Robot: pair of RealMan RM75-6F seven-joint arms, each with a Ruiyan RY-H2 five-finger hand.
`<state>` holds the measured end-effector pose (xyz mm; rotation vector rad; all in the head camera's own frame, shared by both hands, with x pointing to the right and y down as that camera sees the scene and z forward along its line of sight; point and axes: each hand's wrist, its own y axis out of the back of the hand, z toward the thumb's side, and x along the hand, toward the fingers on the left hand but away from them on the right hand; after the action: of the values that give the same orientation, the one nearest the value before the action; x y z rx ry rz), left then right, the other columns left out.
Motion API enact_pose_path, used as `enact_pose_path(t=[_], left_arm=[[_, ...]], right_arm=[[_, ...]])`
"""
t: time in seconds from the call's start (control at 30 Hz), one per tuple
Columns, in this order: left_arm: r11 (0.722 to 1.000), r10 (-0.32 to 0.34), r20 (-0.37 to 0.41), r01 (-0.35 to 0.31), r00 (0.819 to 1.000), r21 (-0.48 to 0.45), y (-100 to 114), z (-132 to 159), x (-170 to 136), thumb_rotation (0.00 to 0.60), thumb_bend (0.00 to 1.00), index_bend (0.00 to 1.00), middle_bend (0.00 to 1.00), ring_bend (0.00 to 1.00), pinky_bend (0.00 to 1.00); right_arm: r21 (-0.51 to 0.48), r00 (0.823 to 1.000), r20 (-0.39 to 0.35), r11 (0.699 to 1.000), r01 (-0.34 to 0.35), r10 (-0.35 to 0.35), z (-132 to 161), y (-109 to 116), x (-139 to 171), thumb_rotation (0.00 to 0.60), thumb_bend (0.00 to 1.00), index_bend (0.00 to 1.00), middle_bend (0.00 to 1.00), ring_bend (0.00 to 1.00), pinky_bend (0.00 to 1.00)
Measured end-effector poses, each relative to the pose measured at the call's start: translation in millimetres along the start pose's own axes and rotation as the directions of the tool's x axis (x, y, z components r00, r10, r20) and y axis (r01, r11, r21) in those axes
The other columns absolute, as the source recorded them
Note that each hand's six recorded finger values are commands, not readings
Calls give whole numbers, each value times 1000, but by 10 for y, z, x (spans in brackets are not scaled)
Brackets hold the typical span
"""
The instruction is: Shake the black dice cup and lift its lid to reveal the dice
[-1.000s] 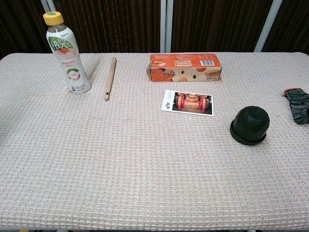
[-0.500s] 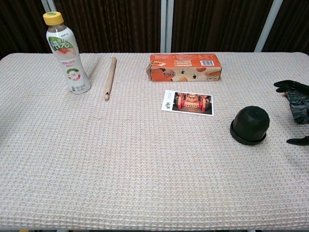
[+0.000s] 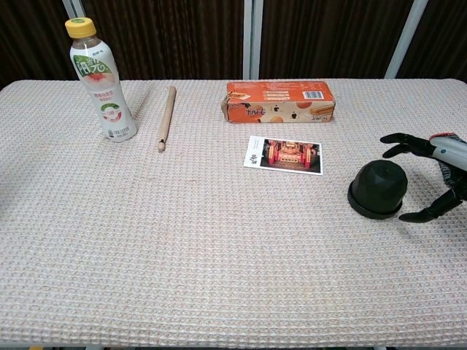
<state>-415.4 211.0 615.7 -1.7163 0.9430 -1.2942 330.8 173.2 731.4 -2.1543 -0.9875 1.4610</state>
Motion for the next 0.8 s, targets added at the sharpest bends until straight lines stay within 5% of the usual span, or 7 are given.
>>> enact_pose_path(t=[0.8], left_arm=[[1000,-3,6,3,1000,-6,9,11,-29,600,123,150,119,0,192]], right_arm=[[12,1000,-10,1000,-24,24,134,-169,-148,600,23,0,210,0,0]])
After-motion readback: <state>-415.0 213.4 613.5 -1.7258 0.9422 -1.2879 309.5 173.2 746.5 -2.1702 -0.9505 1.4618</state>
